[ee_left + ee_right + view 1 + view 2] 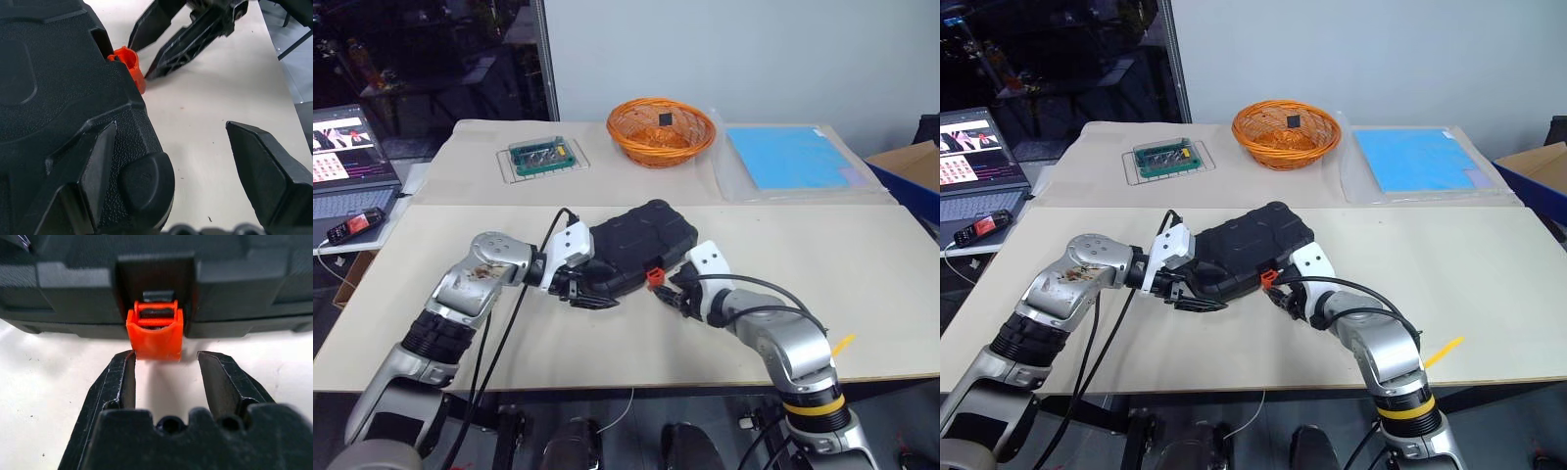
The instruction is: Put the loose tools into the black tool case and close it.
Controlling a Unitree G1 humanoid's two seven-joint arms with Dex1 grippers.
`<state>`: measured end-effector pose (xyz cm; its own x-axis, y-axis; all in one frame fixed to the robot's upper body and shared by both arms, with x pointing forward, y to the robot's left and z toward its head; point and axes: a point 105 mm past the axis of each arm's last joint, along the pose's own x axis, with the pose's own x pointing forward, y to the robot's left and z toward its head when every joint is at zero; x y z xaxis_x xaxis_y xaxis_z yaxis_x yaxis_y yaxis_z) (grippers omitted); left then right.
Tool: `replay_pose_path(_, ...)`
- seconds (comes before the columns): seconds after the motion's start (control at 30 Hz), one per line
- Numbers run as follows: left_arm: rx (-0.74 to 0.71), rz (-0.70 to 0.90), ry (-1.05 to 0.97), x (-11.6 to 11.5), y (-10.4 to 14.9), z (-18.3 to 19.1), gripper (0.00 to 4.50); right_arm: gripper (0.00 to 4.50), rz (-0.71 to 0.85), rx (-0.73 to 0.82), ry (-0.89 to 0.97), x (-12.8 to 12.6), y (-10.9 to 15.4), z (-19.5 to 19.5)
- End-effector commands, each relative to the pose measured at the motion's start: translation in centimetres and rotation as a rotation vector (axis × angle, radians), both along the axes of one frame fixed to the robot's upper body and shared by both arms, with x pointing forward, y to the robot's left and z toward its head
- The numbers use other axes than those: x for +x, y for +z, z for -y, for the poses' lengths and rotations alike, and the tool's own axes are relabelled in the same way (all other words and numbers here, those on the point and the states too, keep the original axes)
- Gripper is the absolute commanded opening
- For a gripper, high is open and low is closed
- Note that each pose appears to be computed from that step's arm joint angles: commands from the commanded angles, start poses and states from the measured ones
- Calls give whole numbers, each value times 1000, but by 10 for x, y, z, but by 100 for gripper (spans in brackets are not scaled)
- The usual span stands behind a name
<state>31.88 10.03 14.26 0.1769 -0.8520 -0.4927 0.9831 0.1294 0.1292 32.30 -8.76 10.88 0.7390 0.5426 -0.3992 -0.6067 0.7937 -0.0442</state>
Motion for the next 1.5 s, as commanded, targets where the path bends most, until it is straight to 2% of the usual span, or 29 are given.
replay_pose_path(0.03,90,-97,52,-5,-31,-15,384,235,61,48,43,2,18,-11)
replay_pose_path(0.33,91,-99,59,-7,-31,-17,384,235,60,82,39,6,17,-20)
replay_pose_path(0.53,93,-101,64,-8,-32,-17,384,235,59,82,25,7,4,-23)
replay_pose_path(0.83,94,-100,64,-8,-32,-18,384,235,67,80,18,8,1,-24)
replay_pose_path(0.97,93,-99,64,-8,-31,-17,384,128,72,83,21,9,2,-24)
replay_pose_path(1.0,92,-98,64,-8,-31,-17,384,118,73,83,21,9,2,-24)
replay_pose_path(1.3,91,-97,71,-8,-34,-16,384,118,130,14,27,-1,18,-17)
replay_pose_path(1.5,90,-100,66,-9,-36,-13,384,118,147,-14,51,-3,30,-26)
